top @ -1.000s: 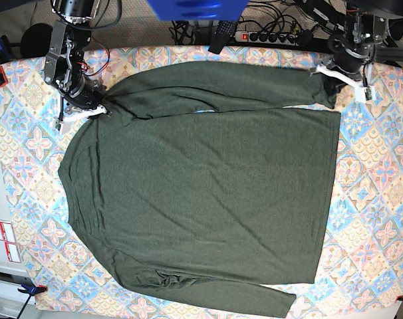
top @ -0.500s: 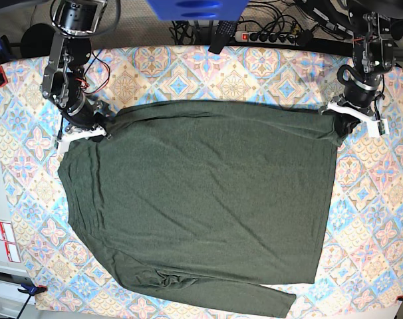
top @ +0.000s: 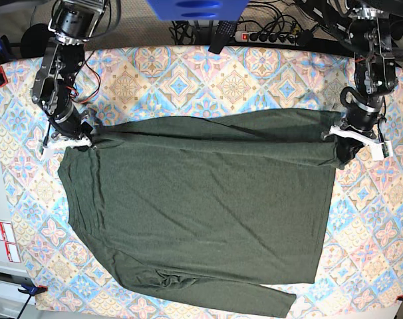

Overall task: Fold the T-shirt properly
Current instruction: 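Lift both shoulder corners and drag the shirt toward the robot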

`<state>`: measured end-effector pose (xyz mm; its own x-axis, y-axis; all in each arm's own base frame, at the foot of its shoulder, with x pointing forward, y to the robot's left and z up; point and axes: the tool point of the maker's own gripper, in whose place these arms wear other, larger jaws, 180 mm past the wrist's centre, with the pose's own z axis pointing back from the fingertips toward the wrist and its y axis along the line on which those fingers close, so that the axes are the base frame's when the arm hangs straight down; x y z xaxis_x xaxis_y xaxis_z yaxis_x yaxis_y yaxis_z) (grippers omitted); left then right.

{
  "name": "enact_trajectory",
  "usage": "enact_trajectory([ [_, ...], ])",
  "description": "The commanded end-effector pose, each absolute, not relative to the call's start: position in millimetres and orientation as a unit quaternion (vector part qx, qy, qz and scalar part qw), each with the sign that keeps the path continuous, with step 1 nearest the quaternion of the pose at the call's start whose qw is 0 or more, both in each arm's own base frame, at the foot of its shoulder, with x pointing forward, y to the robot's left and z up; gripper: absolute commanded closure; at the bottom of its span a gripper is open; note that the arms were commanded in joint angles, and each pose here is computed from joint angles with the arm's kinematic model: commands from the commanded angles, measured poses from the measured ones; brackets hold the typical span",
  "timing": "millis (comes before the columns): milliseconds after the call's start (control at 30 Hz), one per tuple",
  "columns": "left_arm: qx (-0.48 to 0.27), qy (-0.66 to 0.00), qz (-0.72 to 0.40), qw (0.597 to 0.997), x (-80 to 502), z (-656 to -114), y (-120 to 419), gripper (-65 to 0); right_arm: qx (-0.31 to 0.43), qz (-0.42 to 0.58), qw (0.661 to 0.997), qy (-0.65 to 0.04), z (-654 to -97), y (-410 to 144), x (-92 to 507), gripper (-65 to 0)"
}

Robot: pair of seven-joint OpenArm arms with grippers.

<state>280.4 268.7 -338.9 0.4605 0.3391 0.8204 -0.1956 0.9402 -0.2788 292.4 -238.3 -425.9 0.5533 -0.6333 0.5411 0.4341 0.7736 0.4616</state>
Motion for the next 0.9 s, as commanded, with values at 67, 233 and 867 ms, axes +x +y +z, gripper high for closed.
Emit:
enact_trajectory([
  [67,-0.061,-0.501,0.167,0.847,288,-341,283,0.0,0.141,-0.301,0.862,-0.383,-413,-243,304,0.0],
  [233,-0.055,-0.481,0.184,0.855,287,-361,293,0.0,0.145,-0.299,0.859,-0.390,-408,-242,312,0.0],
  [867,-0.063,-0.415,0.191,0.887,259,-406,279,-10.7,0.153,-0.299,0.856,-0.393,-406,-235,318,0.0],
])
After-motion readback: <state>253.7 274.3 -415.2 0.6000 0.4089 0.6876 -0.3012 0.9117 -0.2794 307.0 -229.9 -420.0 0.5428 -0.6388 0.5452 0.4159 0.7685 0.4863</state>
